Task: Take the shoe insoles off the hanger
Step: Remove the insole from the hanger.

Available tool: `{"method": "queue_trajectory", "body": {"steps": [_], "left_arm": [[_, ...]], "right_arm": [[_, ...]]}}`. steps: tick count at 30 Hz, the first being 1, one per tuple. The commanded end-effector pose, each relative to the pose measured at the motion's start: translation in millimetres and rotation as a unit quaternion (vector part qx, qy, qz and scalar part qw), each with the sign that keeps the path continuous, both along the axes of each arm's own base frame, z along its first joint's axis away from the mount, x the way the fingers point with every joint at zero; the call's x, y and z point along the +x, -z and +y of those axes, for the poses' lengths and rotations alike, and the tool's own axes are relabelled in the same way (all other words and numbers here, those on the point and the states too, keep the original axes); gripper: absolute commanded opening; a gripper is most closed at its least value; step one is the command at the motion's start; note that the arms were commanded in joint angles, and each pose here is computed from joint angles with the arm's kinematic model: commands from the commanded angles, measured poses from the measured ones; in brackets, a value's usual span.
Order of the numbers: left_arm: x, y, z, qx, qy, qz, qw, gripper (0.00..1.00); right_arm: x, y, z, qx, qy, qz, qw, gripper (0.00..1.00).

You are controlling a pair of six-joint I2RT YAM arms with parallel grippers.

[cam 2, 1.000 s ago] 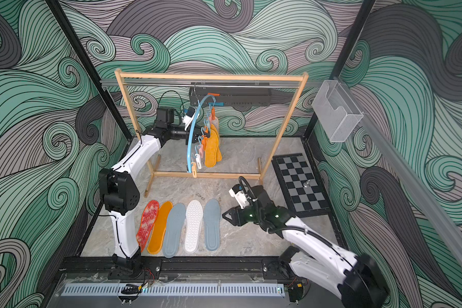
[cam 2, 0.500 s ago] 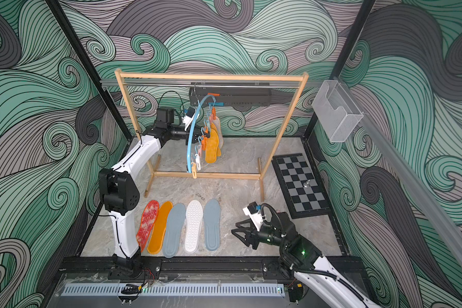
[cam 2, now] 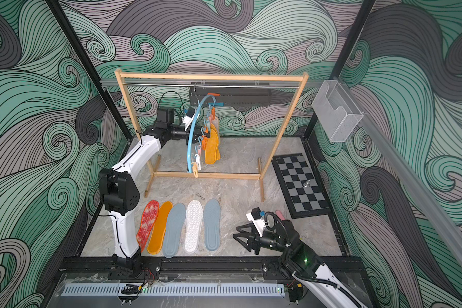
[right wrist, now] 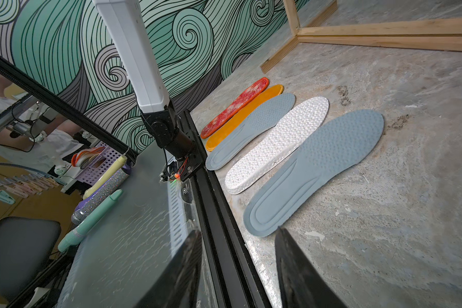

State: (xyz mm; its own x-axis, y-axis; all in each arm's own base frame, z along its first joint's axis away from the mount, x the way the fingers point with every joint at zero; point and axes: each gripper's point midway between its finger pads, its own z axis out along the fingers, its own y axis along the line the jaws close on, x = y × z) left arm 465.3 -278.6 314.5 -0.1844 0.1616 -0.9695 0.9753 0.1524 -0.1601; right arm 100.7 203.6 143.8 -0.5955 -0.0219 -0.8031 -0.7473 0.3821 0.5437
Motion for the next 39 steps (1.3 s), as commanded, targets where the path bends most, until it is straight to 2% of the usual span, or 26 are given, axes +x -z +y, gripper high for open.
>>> {"method": "queue_trajectory", "body": {"steps": [1,5,7,11,12,14,19,26,30,35,39], "left_arm": [[2.2,7.7,3.4,0.012,-0.017,0.015,1.0,0.03],[2.6,10.1,3.0,0.015,-0.02,0.016,1.0,0.03],[3.0,10.7,3.4,0.017,-0.022,0.015,0.999,0.07],[4.9,13.3,4.6,0.023,-0.034,0.013,0.999,0.46],[4.5,13.8,4.7,0.024,-0.037,0.011,0.999,0.53],[4.3,12.7,6.5,0.025,-0.048,0.01,0.998,0.6],[-5.3,8.9,14.4,0.029,-0.079,0.038,0.996,0.63],[-52.8,25.8,41.0,0.059,-0.139,0.052,0.987,0.64],[-83.5,36.6,64.1,0.1,-0.193,0.081,0.973,0.63],[-135.8,47.0,99.5,0.138,-0.269,0.122,0.945,0.63],[-173.9,48.9,128.0,0.135,-0.334,0.101,0.928,0.63]], "right_arm": [[-0.7,2.5,0.9,0.001,-0.002,0.003,1.0,0.46],[-0.5,2.3,1.0,0.001,-0.002,0.002,1.0,0.46],[-0.3,2.8,1.0,0.001,-0.001,0.003,1.0,0.46],[-0.8,1.9,1.3,0.002,-0.003,0.001,1.0,0.46],[-1.2,1.6,1.3,0.002,-0.004,0.001,1.0,0.46],[-1.1,2.4,1.2,0.001,-0.004,0.001,1.0,0.46],[-0.9,1.9,1.0,0.002,-0.003,0.0,1.0,0.45],[-1.5,1.6,1.1,0.003,-0.004,0.002,1.0,0.45],[-0.5,2.4,0.7,0.003,0.0,0.003,1.0,0.45],[0.3,3.3,0.2,0.001,0.003,0.005,1.0,0.43],[0.5,3.8,-0.1,0.001,0.005,0.007,1.0,0.43]]}}
